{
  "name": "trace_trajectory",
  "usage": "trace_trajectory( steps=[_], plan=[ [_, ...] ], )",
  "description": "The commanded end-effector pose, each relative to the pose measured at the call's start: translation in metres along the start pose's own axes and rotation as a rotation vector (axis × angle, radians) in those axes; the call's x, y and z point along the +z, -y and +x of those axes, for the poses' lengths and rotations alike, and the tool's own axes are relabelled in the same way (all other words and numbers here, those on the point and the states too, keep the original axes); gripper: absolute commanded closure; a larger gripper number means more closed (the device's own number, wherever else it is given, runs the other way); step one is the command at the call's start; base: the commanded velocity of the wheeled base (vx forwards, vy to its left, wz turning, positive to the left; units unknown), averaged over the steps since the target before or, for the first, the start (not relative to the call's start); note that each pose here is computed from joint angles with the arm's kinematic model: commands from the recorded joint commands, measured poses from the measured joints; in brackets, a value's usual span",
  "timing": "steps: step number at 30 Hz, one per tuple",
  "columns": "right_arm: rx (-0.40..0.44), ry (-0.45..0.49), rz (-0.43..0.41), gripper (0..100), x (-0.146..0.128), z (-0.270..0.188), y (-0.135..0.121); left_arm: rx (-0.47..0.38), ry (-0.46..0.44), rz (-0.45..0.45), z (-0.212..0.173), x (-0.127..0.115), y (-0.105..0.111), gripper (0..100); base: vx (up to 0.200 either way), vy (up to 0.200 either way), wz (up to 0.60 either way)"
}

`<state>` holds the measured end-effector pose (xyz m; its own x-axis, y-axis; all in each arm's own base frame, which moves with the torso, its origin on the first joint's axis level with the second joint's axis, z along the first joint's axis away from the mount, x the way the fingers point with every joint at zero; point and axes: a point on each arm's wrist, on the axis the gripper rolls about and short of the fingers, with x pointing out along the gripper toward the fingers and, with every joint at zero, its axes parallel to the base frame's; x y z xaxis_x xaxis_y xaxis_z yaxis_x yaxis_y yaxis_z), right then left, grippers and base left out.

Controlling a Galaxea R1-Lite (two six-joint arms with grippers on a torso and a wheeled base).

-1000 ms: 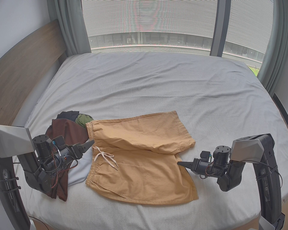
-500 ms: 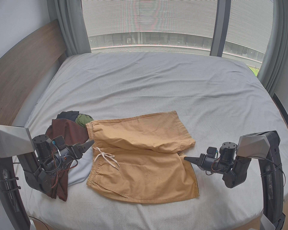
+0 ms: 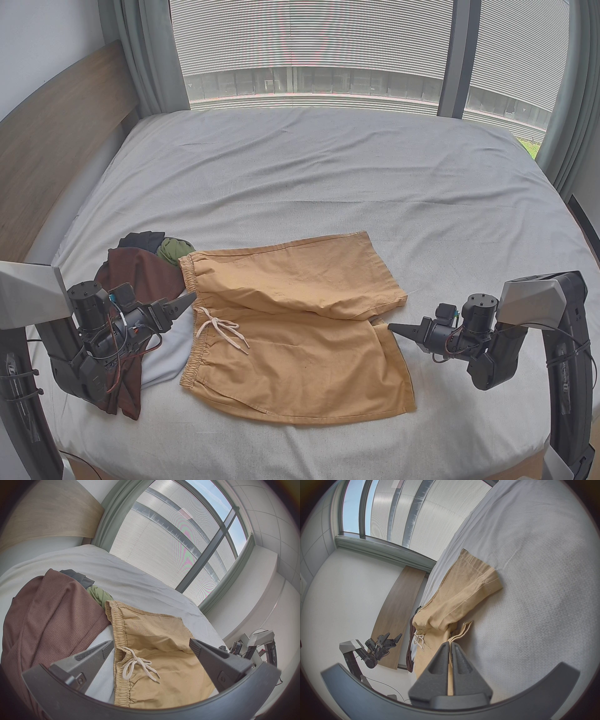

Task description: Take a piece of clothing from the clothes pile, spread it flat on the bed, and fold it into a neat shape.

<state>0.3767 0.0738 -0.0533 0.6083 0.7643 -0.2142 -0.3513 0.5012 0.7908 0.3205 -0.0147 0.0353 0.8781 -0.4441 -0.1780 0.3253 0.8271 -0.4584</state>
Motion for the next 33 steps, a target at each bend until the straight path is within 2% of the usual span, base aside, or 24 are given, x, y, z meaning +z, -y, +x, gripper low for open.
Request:
trace_trajectory(
  steps=[1, 15, 16, 33],
  plan=[
    [-0.008, 0.005, 0.005, 100, 0.001, -0.002, 0.003, 0.001, -0.002, -0.002, 0.0, -0.001, 0.0, 0, 0.0, 0.0, 0.0],
    [-0.009, -0.016, 0.008, 100, -0.006, 0.003, 0.006, 0.0, -0.004, -0.002, 0.0, -0.001, 0.0, 0, 0.0, 0.0, 0.0],
    [-0.008, -0.02, 0.01, 0, -0.007, 0.004, 0.006, 0.0, -0.004, -0.002, 0.0, -0.001, 0.0, 0, 0.0, 0.0, 0.0],
    [0.006, -0.04, 0.002, 0, -0.016, 0.013, 0.004, 0.001, -0.005, -0.003, 0.0, -0.002, 0.0, 0, 0.0, 0.0, 0.0]
  ],
)
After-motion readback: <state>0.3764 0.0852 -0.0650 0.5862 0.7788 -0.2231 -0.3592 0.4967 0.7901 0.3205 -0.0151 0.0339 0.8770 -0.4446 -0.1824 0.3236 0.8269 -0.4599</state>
